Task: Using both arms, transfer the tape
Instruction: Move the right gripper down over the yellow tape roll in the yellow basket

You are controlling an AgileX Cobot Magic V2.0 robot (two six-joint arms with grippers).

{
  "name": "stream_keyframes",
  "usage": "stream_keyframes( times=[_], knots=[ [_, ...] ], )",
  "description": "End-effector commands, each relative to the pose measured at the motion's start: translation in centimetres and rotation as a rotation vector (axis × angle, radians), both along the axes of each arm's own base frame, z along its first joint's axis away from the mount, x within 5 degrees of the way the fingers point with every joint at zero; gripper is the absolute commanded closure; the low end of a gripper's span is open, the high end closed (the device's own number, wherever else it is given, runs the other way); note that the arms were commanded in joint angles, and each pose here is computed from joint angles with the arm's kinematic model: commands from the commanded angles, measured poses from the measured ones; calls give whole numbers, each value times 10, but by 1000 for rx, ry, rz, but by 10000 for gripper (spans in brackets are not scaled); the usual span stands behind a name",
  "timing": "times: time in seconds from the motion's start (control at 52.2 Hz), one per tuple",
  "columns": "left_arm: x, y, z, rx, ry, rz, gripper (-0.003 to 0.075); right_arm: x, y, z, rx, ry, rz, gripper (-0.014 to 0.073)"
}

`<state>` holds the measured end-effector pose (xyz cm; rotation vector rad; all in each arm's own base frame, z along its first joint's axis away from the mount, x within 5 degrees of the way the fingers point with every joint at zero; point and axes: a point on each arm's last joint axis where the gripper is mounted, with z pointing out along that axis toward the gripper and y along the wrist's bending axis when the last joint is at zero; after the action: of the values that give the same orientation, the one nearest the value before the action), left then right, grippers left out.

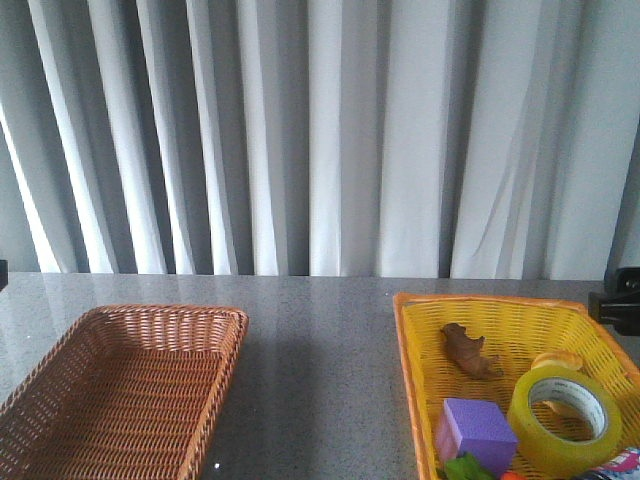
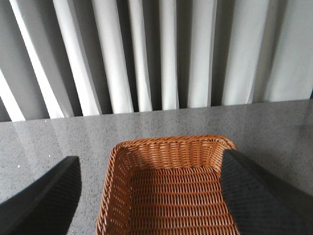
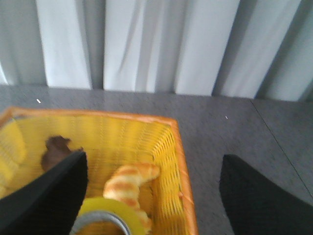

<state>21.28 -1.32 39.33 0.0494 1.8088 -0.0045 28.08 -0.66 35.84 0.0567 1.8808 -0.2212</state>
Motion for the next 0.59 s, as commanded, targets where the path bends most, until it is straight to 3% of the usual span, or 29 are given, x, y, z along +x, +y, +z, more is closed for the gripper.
stream_keyframes(
  times=[0.0, 0.249, 0.575],
  knots=[
    [3, -3, 13, -6, -67, -15, 169, 6, -2, 14, -91, 77, 4, 55],
    [10, -4, 8, -8, -50, -17, 169, 27, 11, 34, -31, 241, 135, 55],
    [10, -3, 7, -7, -38, -15, 169, 79, -4, 16, 14, 556, 32, 55]
  ],
)
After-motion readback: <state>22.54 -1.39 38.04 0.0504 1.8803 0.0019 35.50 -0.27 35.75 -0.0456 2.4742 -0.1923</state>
